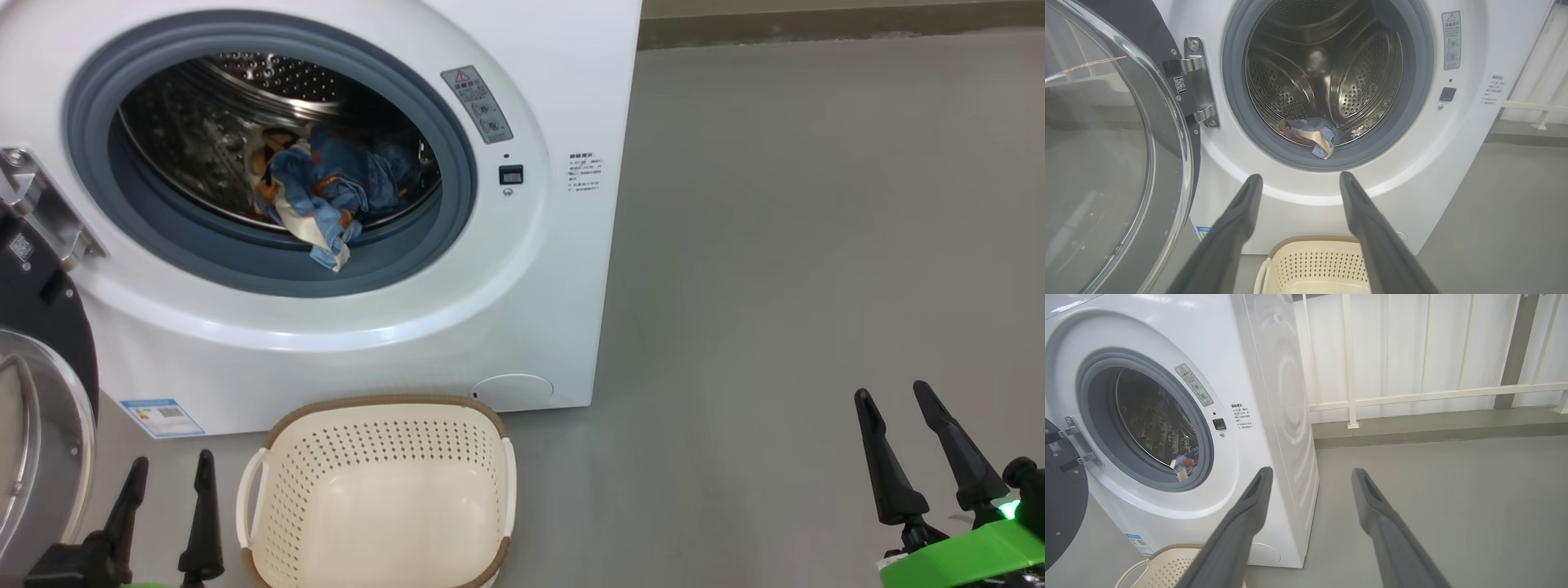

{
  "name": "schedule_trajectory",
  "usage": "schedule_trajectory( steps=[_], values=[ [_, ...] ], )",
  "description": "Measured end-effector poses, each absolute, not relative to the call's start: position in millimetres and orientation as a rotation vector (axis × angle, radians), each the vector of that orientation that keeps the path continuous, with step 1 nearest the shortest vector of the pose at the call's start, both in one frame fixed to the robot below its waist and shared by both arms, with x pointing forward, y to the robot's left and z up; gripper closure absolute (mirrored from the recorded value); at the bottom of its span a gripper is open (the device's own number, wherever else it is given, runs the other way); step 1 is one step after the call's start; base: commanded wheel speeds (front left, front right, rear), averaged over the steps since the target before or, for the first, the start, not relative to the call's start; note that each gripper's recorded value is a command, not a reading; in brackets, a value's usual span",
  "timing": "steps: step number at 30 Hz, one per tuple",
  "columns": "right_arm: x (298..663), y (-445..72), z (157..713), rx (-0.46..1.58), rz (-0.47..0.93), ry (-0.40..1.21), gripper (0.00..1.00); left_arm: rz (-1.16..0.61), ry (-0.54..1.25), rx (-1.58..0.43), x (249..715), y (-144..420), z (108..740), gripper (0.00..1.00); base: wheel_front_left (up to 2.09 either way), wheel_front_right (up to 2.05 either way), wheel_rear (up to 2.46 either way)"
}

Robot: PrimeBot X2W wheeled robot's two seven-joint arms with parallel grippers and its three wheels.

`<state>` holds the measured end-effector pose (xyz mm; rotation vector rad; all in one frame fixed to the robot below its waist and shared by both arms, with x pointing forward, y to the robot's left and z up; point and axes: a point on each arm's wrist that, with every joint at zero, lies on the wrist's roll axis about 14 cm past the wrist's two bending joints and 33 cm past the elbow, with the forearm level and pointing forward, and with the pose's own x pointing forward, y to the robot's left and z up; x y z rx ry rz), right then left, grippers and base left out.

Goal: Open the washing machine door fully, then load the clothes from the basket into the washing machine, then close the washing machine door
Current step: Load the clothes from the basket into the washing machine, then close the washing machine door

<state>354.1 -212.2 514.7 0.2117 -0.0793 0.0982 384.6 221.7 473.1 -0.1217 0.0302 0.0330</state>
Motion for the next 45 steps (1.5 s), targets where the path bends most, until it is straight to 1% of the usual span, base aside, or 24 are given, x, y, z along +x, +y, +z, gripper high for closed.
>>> schedule_trajectory(
  steps=[26,45],
  values=[
    [351.4,-214.1,517.3,0.211,0.094,-0.088,0.0,0.03,0.0,-0.132,379.6,220.0,481.8,0.0,-0.02,0.02,0.0],
    [353.7,-212.5,514.6,0.211,0.098,-0.079,0.0,0.031,0.009,-0.133,376.0,219.6,478.2,0.0,-1.03,1.03,0.0]
  ],
)
